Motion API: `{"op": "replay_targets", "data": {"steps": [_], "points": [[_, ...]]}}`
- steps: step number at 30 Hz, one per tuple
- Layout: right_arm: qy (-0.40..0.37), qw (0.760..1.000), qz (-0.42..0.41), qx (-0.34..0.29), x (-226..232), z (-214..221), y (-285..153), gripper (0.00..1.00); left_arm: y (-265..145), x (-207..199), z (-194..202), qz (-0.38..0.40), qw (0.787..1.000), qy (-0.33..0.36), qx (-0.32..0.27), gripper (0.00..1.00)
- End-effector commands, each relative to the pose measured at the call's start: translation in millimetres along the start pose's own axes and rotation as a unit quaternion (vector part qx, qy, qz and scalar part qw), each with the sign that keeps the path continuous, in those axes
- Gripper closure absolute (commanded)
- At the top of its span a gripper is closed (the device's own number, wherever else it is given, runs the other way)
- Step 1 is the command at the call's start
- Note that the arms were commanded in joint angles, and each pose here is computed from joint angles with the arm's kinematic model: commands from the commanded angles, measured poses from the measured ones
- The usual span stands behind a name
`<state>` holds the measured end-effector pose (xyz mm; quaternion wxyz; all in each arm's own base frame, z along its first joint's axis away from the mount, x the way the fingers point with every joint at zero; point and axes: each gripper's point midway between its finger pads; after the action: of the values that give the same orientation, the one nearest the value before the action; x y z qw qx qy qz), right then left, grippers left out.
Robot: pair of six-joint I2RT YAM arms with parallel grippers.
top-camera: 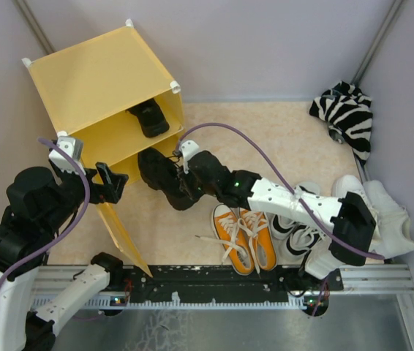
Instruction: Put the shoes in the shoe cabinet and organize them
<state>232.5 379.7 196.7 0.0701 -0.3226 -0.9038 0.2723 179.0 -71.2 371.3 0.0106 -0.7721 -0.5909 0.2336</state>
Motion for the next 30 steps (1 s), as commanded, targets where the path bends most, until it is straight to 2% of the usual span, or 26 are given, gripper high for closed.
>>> {"op": "replay_targets", "data": {"steps": [1, 6, 9, 19, 25, 30], "points": [[0.020, 0.987, -0.016, -0.160, 0.8, -115.4, -54.5, 1.00, -2.0, 10.5, 17.3, -0.025, 0.999, -0.005, 0.032, 0.01], [0.018, 0.983, -0.028, -0.181, -0.2, -137.7, -66.6, 1.00, -1.3, 11.1, 20.9, -0.023, 0.999, -0.004, 0.033, 0.01], [0.013, 0.985, -0.030, -0.170, -1.3, -139.7, -70.5, 1.00, -0.3, 11.7, 22.1, -0.024, 0.999, -0.002, 0.035, 0.01], [0.022, 0.990, -0.065, -0.121, 7.4, -87.3, -90.1, 1.00, 5.5, 9.7, 28.0, -0.014, 0.999, -0.002, 0.039, 0.01], [0.021, 0.987, -0.054, -0.148, -2.7, -91.6, -125.7, 1.00, 7.2, 4.8, 24.0, -0.003, 0.999, -0.006, 0.032, 0.01], [0.021, 0.981, -0.056, -0.185, -3.0, -109.4, -132.8, 1.00, 7.7, 5.1, 23.2, -0.004, 1.000, -0.006, 0.031, 0.01]]}}
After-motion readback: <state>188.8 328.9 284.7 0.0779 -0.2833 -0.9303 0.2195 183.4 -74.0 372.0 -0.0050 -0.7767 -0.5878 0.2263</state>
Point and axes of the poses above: each gripper's point midway between its finger pads, its own y axis out along the fingers, its own x axis along the line the jaws close on, z = x × y, and after that the axes turned 11 degrees about -y, right-handed
